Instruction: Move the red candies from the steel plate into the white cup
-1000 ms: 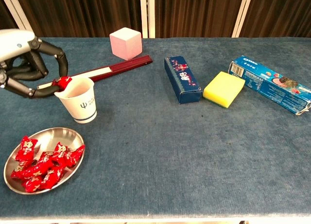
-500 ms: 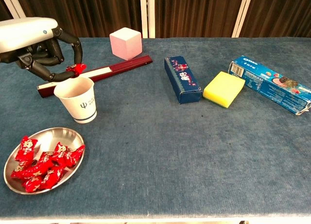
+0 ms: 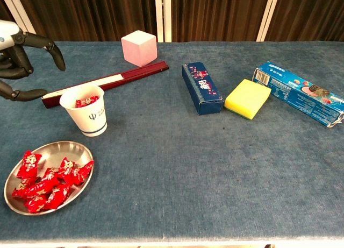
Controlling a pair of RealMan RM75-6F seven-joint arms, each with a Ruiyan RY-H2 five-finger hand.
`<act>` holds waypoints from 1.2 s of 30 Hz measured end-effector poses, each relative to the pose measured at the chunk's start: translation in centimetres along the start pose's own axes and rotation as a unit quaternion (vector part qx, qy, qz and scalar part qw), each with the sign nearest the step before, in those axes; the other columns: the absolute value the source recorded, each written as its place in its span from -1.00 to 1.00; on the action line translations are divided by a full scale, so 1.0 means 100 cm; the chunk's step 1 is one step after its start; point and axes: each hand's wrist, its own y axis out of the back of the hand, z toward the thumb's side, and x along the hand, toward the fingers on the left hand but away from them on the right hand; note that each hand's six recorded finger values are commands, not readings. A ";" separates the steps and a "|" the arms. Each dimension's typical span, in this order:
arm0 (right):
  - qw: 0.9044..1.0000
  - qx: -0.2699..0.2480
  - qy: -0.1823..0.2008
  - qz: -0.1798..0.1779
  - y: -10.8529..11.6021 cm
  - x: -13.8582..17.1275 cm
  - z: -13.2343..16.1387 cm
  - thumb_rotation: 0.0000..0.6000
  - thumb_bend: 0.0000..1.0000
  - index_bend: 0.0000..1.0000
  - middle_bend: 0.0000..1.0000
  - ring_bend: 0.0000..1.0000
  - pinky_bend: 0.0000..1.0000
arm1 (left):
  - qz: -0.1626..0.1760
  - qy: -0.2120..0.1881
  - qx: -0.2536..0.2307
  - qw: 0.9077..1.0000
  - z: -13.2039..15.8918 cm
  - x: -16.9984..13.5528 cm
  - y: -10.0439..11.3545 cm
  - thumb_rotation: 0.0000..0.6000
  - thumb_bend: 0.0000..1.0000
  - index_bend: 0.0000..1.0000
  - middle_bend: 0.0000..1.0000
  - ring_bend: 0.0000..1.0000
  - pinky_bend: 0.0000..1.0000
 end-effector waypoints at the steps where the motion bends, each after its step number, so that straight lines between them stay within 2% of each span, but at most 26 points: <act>1: 1.000 0.000 0.001 0.000 0.000 0.000 0.001 1.00 -0.68 -1.00 -0.97 -1.00 -0.95 | -0.003 -0.008 0.002 1.000 0.002 -0.004 -0.002 1.00 -0.52 -0.20 0.92 0.84 0.67; 5: 1.000 0.001 0.005 -0.001 0.001 0.001 0.003 1.00 -0.68 -1.00 -0.97 -1.00 -0.95 | -0.038 -0.047 0.014 0.998 0.015 -0.022 -0.024 1.00 -0.52 -0.19 0.92 0.84 0.67; 10: 1.000 0.002 0.005 0.000 0.000 0.002 0.003 1.00 -0.68 -1.00 -0.97 -1.00 -0.95 | -0.080 -0.074 0.022 0.994 0.031 -0.024 -0.051 1.00 -0.52 -0.19 0.92 0.84 0.67; 13: 1.000 0.001 0.004 0.000 0.000 0.002 0.002 1.00 -0.68 -1.00 -0.97 -1.00 -0.95 | -0.093 -0.082 0.037 0.992 0.037 -0.022 -0.060 1.00 -0.55 -0.19 0.92 0.84 0.67; 24: 1.000 -0.002 0.003 0.004 -0.003 0.002 0.000 1.00 -0.68 -1.00 -0.97 -1.00 -0.95 | -0.132 -0.063 0.068 0.987 0.035 -0.021 -0.087 1.00 -0.57 -0.19 0.92 0.84 0.67; 36: 1.000 -0.001 0.004 0.006 -0.004 0.000 0.002 1.00 -0.68 -1.00 -0.97 -1.00 -0.95 | -0.136 -0.049 0.074 0.987 0.029 -0.022 -0.088 1.00 -0.57 -0.16 0.92 0.84 0.67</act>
